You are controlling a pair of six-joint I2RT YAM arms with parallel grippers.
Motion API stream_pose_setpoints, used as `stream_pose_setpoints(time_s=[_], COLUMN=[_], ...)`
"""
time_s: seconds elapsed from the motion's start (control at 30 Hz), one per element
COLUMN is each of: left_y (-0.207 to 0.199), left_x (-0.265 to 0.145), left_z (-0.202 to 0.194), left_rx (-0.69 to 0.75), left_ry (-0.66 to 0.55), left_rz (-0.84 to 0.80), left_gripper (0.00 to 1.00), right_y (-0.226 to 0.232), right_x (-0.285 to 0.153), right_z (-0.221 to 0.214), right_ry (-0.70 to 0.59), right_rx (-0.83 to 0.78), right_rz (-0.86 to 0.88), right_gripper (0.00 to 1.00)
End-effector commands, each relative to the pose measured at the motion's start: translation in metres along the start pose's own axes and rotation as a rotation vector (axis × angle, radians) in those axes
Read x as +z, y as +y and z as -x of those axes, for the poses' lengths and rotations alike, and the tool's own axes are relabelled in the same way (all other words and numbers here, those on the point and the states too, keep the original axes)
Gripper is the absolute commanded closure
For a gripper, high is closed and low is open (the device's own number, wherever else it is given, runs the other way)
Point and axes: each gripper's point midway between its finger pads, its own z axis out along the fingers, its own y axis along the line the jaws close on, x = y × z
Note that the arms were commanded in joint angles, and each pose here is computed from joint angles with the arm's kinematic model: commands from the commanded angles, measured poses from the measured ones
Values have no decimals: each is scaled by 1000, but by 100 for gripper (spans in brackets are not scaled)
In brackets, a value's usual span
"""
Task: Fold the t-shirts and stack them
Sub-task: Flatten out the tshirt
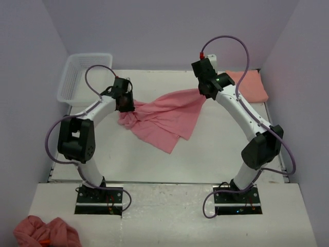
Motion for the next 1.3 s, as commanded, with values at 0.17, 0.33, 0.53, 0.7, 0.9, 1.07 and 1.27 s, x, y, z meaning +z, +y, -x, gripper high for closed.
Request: stream_pose_setpoints(time_s=[0.17,0.33,0.53,0.7,0.9,1.07,1.27], left_y=[-19,-15,-91,-144,-162,-170,-177], left_x=[-49,-115,-128,-110,-70,-47,-26], left_z=[83,96,28,-64,-125,-145,-177], left_rx=[74,74,218,287,356,401,446], left_ry=[-389,-520,-360,-186,-68,-44,7], left_rz=[8,76,-181,-371,-381,-340,-287], left_gripper=[0,0,4,4,5,7,12], right_y=[8,18,28,24,5,-8,-19], right_x=[-4,15,38,58,80,45,-10], right_z=[46,50,51,53,66,79,56], right_ry=[-96,-79,-57,-32,-28,-61,-106], right_rx=[49,38,20,41,38,98,220], right_rz=[69,79,70,79,35,67,179], right_gripper=[100,100,100,100,2,2,6])
